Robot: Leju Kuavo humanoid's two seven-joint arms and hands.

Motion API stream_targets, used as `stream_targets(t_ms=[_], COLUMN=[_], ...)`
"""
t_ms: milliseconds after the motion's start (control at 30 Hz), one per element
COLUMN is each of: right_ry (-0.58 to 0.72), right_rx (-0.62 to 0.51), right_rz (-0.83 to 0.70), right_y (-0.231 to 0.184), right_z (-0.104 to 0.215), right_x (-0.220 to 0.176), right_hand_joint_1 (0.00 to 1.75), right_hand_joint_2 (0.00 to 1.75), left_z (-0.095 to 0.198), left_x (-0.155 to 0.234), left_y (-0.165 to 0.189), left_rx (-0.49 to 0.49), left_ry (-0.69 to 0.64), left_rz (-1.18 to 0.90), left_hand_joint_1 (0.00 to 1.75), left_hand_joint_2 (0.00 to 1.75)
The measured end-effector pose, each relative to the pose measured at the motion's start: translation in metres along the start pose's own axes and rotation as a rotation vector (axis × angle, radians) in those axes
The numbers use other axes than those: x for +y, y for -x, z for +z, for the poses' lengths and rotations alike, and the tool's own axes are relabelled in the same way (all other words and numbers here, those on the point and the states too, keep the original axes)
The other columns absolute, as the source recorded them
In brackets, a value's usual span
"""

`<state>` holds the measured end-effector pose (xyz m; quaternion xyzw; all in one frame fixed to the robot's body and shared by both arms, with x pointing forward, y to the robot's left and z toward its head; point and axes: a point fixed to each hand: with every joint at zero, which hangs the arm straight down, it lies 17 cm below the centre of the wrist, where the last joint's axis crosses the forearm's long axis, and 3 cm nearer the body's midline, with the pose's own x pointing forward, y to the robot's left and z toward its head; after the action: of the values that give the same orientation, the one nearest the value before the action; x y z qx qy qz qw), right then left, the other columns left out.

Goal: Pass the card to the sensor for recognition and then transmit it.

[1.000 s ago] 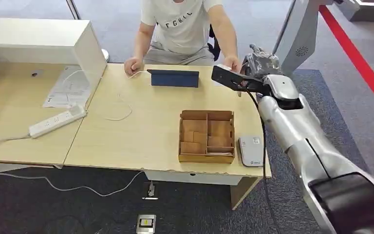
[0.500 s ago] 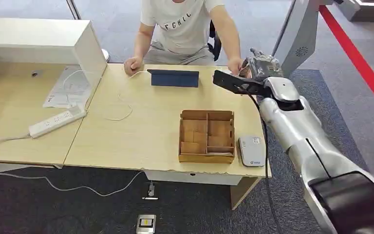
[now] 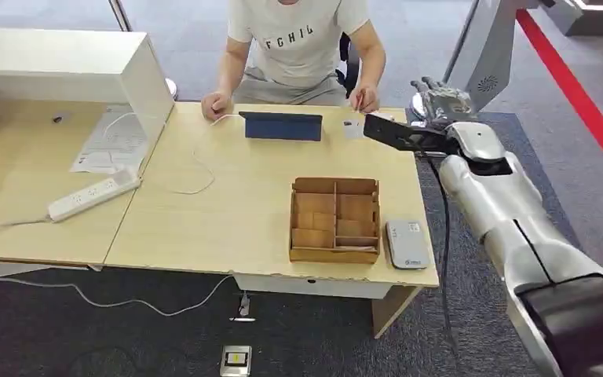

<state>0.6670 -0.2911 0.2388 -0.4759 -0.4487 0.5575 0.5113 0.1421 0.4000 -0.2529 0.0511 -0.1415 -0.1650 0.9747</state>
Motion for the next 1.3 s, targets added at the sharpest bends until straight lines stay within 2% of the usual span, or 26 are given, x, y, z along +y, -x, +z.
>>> stream_targets(t_ms=[100,233,400,500,567,700,833,967,1133,1300], right_ry=[-0.030,-0.127,-0.295,-0.393,-0.458,-0.499,-0.547,-0.558,-0.638,-0.698], right_rx=[0.100,0.315,0.564,0.660,0.706,0.760,0.770,0.777,0.789,0.790], right_rz=[0.008,0.017,-0.012,-0.078,-0.142,-0.234,-0.292,-0.370,-0.493,-0.603], right_y=[0.065,0.187,0.318,0.368,0.387,0.400,0.391,0.366,0.322,0.274], right_z=[0.006,0.039,0.129,0.198,0.248,0.306,0.352,0.380,0.415,0.436], right_x=[0.020,0.076,0.180,0.248,0.295,0.345,0.391,0.429,0.477,0.512], right_hand_joint_1=[0.00,0.00,0.00,0.00,0.00,0.00,0.00,0.00,0.00,0.00], right_hand_joint_2=[0.00,0.00,0.00,0.00,0.00,0.00,0.00,0.00,0.00,0.00], left_z=[0.001,0.002,0.004,0.004,0.004,0.004,0.002,0.001,0.001,0.001], left_x=[-0.003,-0.004,-0.002,-0.001,0.001,0.007,0.009,0.009,0.007,0.004], left_y=[0.014,0.028,0.040,0.042,0.044,0.044,0.040,0.036,0.036,0.035], left_rx=[0.020,0.063,0.109,0.125,0.137,0.148,0.144,0.141,0.154,0.160], left_ry=[0.004,0.004,-0.004,-0.011,-0.020,-0.043,-0.064,-0.077,-0.080,-0.078], left_rz=[0.005,0.023,0.051,0.073,0.098,0.131,0.172,0.188,0.214,0.236], left_hand_joint_1=[0.00,0.00,0.00,0.00,0.00,0.00,0.00,0.00,0.00,0.00], left_hand_joint_2=[0.00,0.00,0.00,0.00,0.00,0.00,0.00,0.00,0.00,0.00])
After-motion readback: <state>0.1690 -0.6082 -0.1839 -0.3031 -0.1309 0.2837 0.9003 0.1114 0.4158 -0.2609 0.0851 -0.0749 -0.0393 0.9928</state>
